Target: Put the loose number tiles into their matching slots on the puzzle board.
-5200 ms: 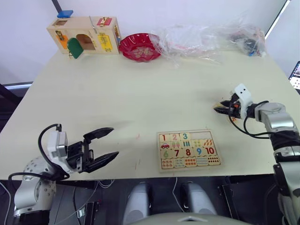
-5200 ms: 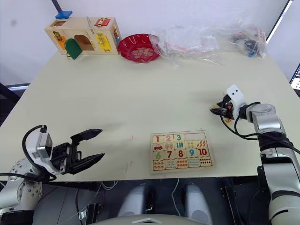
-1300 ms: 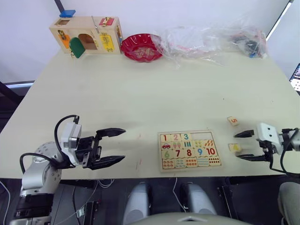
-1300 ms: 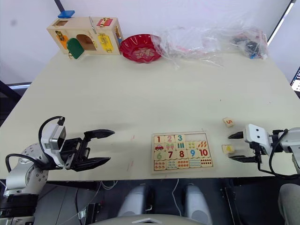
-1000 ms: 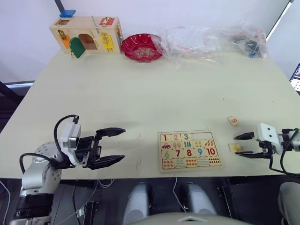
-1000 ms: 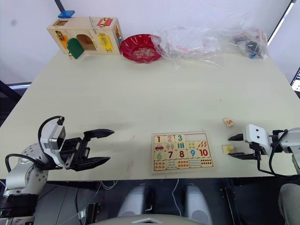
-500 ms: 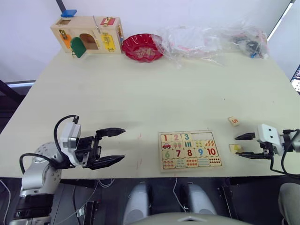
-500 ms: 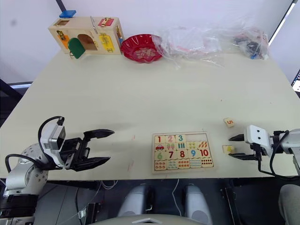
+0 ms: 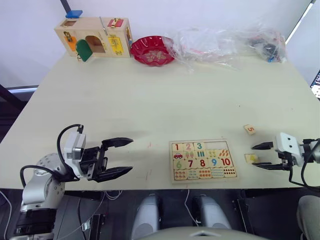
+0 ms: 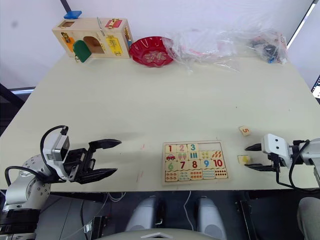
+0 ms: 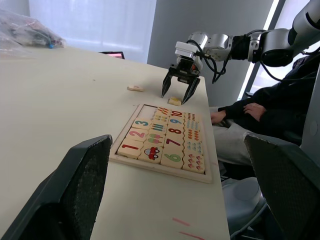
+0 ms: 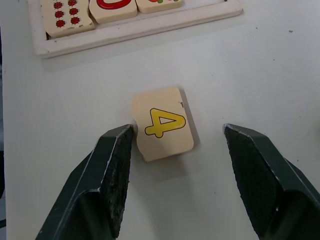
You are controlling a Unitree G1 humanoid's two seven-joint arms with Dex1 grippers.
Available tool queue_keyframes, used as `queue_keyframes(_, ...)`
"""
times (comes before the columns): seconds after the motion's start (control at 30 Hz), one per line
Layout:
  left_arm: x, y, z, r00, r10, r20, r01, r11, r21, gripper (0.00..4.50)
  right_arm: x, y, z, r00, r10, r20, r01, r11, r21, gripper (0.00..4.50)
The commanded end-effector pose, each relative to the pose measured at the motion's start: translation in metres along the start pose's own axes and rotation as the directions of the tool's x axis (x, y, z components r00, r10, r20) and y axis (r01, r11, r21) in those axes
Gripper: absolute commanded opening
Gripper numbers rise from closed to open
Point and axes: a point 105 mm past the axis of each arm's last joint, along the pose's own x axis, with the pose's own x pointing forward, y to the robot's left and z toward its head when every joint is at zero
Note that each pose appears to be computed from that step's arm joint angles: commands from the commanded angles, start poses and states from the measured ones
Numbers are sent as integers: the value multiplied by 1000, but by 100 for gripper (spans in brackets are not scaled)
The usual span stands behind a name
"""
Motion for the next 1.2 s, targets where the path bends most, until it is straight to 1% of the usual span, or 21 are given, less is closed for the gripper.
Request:
queue_keyframes(0.03,0,-3,11,1000,-12,12,12,999,49,450,-7,2,-3,1000,1,-31,-1,1000,6,301)
queue_keyframes(0.97,1,-4,8,1000,-13,17,12,999,43,450,0,3,2,1000,7,-11,-7,1000,22,301)
queue_keyframes(1.07,1,-4,8,1000,-12,17,12,999,42,450,0,4,2,1000,9,-9,-9,1000,23,215)
queue_keyframes(1.13,0,-4,7,1000,-12,16,11,999,42,450,0,4,4,1000,7,-8,-7,1000,20,130)
queue_keyframes(1.2,0,-4,7,1000,-11,16,10,999,42,450,-2,3,6,1000,3,-5,-3,1000,15,130)
